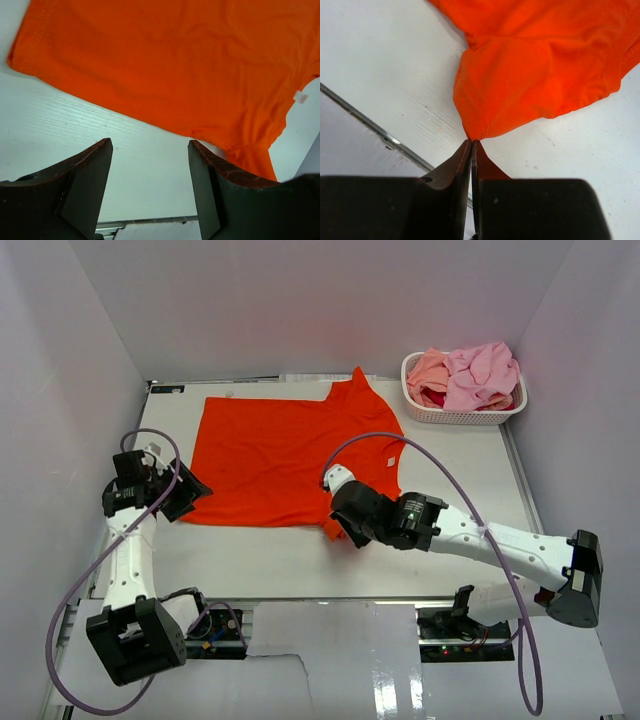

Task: Fold and stack the t-shirts
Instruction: Grap the side of the flattened tshirt closest away from the robot with both arms

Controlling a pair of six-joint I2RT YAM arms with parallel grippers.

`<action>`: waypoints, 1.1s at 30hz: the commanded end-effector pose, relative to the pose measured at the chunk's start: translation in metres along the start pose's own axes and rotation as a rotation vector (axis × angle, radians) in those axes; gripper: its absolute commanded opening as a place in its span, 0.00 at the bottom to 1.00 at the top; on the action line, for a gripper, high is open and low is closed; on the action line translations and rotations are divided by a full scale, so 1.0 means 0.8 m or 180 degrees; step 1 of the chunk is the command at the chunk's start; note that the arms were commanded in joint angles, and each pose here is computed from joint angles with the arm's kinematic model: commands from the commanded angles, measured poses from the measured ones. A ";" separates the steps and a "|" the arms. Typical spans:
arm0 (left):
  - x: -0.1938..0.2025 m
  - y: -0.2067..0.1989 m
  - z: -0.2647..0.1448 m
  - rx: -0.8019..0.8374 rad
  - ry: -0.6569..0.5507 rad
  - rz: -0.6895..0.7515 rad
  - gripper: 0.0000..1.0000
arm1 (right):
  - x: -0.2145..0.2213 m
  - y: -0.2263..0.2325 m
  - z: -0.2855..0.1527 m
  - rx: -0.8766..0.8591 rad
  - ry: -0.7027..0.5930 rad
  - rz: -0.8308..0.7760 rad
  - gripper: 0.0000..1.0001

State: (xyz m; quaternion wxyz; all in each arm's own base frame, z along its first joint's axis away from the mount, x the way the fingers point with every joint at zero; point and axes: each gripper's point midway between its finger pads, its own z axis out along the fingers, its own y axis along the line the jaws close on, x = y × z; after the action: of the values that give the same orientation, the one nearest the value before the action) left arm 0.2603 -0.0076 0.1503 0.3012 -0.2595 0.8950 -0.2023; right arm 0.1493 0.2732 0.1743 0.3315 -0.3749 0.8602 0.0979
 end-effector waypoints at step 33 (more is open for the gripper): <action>-0.005 0.140 0.060 -0.1238 0.0551 -0.1019 0.64 | -0.013 -0.041 0.034 -0.0797 -0.0034 0.0244 0.08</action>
State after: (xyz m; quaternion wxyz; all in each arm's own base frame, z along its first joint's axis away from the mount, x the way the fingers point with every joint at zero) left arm 0.2526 0.0643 0.0555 0.1181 -0.4394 0.8839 -0.1080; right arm 0.1896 0.2605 0.1531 0.2648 -0.3727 0.8673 0.1970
